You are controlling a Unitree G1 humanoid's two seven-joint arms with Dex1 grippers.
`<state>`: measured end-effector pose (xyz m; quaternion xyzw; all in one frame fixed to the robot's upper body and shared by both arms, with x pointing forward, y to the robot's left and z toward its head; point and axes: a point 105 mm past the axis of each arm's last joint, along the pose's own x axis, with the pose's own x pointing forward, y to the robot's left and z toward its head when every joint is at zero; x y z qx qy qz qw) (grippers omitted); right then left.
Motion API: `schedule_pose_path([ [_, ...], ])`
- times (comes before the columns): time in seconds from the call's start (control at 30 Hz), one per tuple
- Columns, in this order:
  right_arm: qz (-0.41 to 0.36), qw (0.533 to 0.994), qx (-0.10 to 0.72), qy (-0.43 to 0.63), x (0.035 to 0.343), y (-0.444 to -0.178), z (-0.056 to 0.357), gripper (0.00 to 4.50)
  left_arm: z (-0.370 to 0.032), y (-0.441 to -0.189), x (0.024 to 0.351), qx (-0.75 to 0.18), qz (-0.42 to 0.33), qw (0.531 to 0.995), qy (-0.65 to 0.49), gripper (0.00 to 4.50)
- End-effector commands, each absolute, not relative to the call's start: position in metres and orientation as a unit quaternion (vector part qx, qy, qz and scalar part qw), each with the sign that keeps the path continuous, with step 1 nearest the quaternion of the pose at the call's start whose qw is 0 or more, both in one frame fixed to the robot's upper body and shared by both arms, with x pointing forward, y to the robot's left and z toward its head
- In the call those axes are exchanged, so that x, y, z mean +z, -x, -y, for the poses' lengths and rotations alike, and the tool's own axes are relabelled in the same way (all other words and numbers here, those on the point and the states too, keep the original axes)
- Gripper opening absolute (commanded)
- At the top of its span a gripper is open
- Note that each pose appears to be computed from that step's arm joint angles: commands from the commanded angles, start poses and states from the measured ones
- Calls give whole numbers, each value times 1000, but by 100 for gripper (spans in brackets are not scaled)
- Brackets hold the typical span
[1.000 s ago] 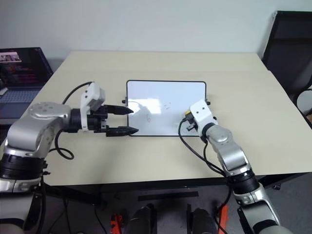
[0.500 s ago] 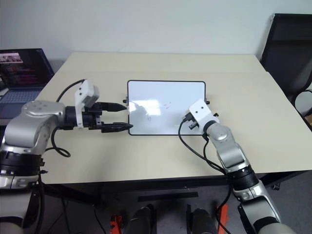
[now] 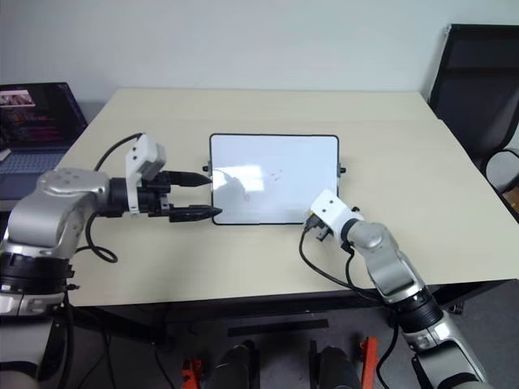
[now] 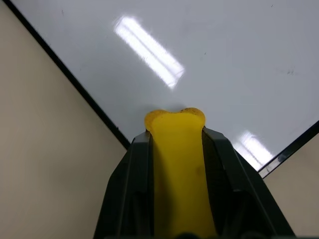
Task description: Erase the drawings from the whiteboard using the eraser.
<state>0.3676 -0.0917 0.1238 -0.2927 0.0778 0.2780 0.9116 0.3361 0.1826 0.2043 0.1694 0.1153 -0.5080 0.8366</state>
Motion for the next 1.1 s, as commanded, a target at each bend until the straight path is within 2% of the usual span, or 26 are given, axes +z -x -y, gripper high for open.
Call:
schedule_pose_path([
  [0.03,-24,927,273,255,156,-370,90,100,-191,-335,216,-489,-92,851,-171,450],
  [0.2,21,923,346,169,176,-343,68,100,-203,-326,208,-461,-100,869,-148,450],
  [0.37,7,904,397,157,172,-322,58,99,-216,-319,204,-412,-94,897,-133,450],
  [0.47,28,914,375,153,182,-328,54,99,-222,-325,207,-366,-74,918,-132,450],
  [0.8,82,902,372,205,195,-357,19,99,-213,-323,208,-360,-64,924,-112,450],
  [1.1,102,904,304,284,206,-414,10,99,-207,-322,210,-369,-62,921,-108,450],
])
